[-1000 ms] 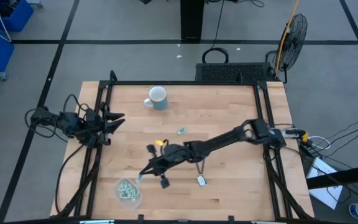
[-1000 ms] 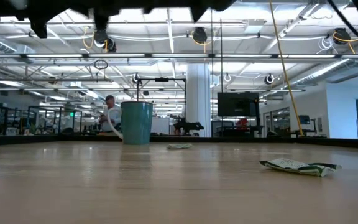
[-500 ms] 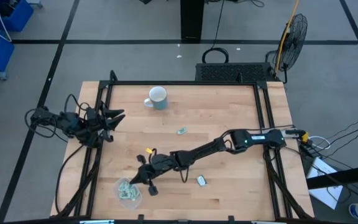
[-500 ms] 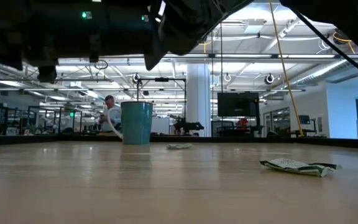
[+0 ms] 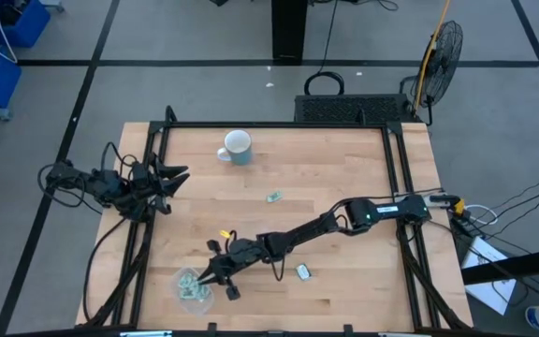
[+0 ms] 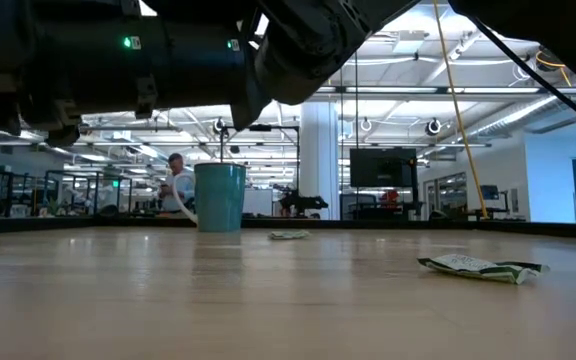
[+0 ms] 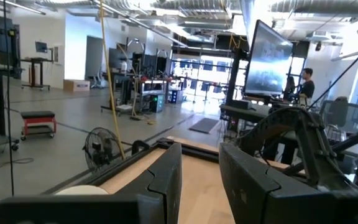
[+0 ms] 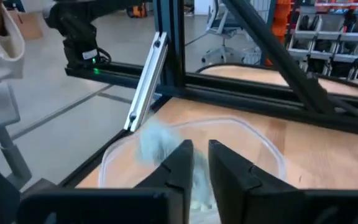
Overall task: Pick and place Stevia / Truvia into bins
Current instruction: Put the stevia packet into the transparent container
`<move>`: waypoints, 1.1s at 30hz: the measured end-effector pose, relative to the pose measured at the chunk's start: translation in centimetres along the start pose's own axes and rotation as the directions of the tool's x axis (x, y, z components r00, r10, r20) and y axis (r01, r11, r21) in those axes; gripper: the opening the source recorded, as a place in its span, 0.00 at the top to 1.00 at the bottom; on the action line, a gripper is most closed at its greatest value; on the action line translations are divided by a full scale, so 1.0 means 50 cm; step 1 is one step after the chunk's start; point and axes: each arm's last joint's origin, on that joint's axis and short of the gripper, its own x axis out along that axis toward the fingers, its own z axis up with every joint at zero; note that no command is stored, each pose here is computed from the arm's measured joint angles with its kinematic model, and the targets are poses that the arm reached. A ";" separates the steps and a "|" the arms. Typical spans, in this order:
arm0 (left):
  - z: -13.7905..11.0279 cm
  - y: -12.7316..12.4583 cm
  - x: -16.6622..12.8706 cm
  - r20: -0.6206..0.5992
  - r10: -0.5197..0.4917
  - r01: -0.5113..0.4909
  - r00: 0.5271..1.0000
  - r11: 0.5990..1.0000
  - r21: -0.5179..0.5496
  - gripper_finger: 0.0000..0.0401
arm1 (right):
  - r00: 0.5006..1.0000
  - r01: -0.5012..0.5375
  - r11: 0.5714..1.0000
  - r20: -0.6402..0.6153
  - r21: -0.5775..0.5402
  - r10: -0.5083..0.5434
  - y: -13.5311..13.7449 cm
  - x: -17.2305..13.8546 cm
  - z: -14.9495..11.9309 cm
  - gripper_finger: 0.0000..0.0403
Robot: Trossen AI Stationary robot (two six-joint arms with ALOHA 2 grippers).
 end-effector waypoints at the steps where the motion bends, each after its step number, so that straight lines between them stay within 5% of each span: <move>1: 0.000 0.000 0.000 0.000 0.000 0.000 1.000 1.000 0.000 0.72 | 1.000 0.001 1.000 -0.007 0.001 -0.001 0.000 0.000 -0.002 0.86; 10: -0.003 0.000 0.000 -0.011 0.001 0.000 1.000 1.000 0.010 0.72 | 0.999 0.000 1.000 0.032 -0.001 0.000 0.000 0.000 0.006 0.70; 20: -0.047 0.003 -0.003 -0.201 0.018 -0.024 0.980 0.999 -0.026 0.72 | 0.999 0.008 1.000 0.044 -0.002 -0.008 -0.011 -0.005 0.018 0.70; 33: -0.062 -0.015 0.046 -0.222 0.124 -0.118 0.967 0.992 0.040 0.72 | 0.985 0.048 0.998 -0.162 -0.034 -0.053 -0.030 -0.084 0.159 0.71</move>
